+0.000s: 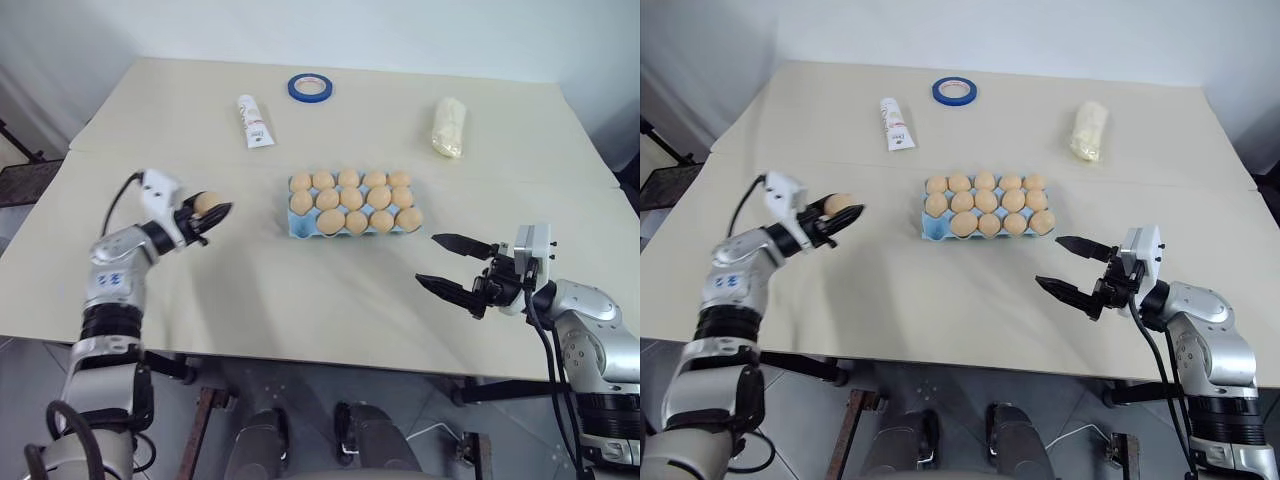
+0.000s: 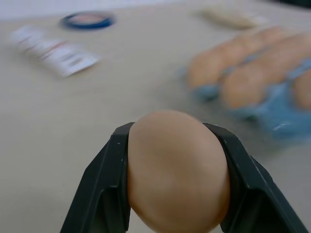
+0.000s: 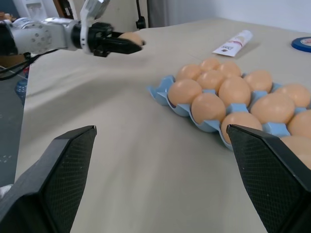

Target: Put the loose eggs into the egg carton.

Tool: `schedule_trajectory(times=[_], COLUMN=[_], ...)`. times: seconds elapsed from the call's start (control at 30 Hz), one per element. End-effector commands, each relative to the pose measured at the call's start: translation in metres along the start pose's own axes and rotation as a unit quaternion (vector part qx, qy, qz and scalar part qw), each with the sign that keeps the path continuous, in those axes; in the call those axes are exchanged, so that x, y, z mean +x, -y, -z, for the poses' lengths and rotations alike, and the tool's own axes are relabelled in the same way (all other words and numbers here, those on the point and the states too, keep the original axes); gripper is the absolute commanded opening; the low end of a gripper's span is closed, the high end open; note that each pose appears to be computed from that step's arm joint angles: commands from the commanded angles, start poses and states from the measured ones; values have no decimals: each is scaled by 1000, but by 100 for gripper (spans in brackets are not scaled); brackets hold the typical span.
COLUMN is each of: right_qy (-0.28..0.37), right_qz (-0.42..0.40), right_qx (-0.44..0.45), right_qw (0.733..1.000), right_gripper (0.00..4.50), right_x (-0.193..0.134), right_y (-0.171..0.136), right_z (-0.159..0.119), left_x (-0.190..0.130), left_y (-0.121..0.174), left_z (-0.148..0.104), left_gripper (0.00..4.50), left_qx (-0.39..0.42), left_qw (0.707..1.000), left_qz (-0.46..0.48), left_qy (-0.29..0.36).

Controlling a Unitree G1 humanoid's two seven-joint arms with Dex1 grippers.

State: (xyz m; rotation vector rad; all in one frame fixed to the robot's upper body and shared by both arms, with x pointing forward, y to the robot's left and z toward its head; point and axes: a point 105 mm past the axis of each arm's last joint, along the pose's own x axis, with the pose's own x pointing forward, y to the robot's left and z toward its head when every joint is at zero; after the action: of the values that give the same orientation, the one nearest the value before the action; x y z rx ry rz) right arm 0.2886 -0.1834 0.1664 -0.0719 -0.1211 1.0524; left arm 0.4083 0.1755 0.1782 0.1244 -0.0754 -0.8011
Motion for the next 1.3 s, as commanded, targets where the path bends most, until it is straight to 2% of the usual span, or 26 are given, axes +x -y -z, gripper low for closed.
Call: schedule_trajectory(times=[0.03, 0.27, 0.57, 0.6, 0.63, 0.77, 0.83, 1.03, 1.1, 1.2, 1.3], right_qy=[17, 19, 16, 16, 16, 16, 16, 15, 15, 14, 8], right_qz=[10, 35, 64, 66, 67, 71, 71, 68, 67, 61, 43], right_qx=[-19, -19, -17, -18, -18, -21, -21, -25, -28, -30, -30], right_qw=[1000, 999, 998, 998, 997, 997, 997, 997, 997, 998, 999], right_gripper=[450, 450, 450, 450, 450, 450, 450, 450, 450, 450, 450], right_x=[-5, -12, -24, -25, -25, -26, -26, -25, -24, -23, -20], right_y=[-2, -8, -17, -17, -17, -16, -16, -14, -13, -10, -6], right_z=[-10, -7, -6, -6, -6, -7, -7, -9, -11, -13, -13], left_x=[18, 53, 66, 67, 68, 70, 70, 65, 59, 42, 9], left_y=[17, 36, 43, 44, 44, 45, 44, 39, 33, 27, 17], left_z=[-17, -11, -12, -12, -12, -14, -14, -24, -34, -41, -38], left_gripper=[174, 174, 174, 244, 263, 395, 447, 447, 447, 447, 447], left_qx=[3, 0, 0, 1, 2, 2, 0, 21, 37, 46, 65], left_qw=[998, 994, 991, 991, 991, 991, 991, 991, 991, 989, 990], left_qz=[54, 106, 134, 135, 134, 137, 136, 133, 122, 126, 115], left_qy=[27, 4, 3, 3, 3, 7, 7, 20, 42, 57, 51])
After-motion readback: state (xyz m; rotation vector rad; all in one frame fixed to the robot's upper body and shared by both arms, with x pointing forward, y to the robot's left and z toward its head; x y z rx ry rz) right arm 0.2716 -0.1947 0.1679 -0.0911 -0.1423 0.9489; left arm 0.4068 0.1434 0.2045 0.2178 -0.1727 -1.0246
